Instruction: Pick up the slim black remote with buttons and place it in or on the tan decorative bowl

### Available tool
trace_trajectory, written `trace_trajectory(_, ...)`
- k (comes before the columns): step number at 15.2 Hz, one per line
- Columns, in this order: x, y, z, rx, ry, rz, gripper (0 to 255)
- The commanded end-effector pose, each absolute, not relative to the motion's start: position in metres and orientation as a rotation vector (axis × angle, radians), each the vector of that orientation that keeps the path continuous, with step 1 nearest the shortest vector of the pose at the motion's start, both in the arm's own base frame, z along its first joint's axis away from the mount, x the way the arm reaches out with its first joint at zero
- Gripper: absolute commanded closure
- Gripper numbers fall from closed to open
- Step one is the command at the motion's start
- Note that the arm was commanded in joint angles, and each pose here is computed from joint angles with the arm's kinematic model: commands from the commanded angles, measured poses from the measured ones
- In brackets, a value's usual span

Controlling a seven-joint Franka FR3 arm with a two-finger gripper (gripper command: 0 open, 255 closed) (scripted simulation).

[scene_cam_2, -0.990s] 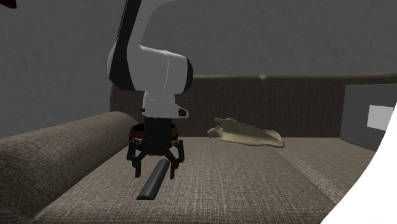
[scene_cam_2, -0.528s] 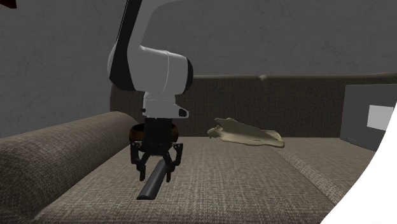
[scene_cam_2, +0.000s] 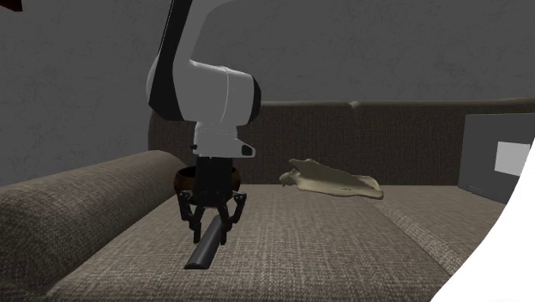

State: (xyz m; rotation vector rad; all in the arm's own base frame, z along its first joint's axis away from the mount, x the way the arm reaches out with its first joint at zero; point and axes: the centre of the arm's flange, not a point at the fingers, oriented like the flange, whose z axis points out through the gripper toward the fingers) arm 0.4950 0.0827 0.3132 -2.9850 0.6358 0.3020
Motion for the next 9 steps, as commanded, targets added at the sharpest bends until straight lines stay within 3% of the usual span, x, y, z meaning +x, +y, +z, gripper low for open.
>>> trace_trajectory(1,0.492,0.086,0.308,-2.985,0.627,0.313,255)
trace_trajectory(9,0.492,0.086,0.351,-2.985,0.627,0.313,255)
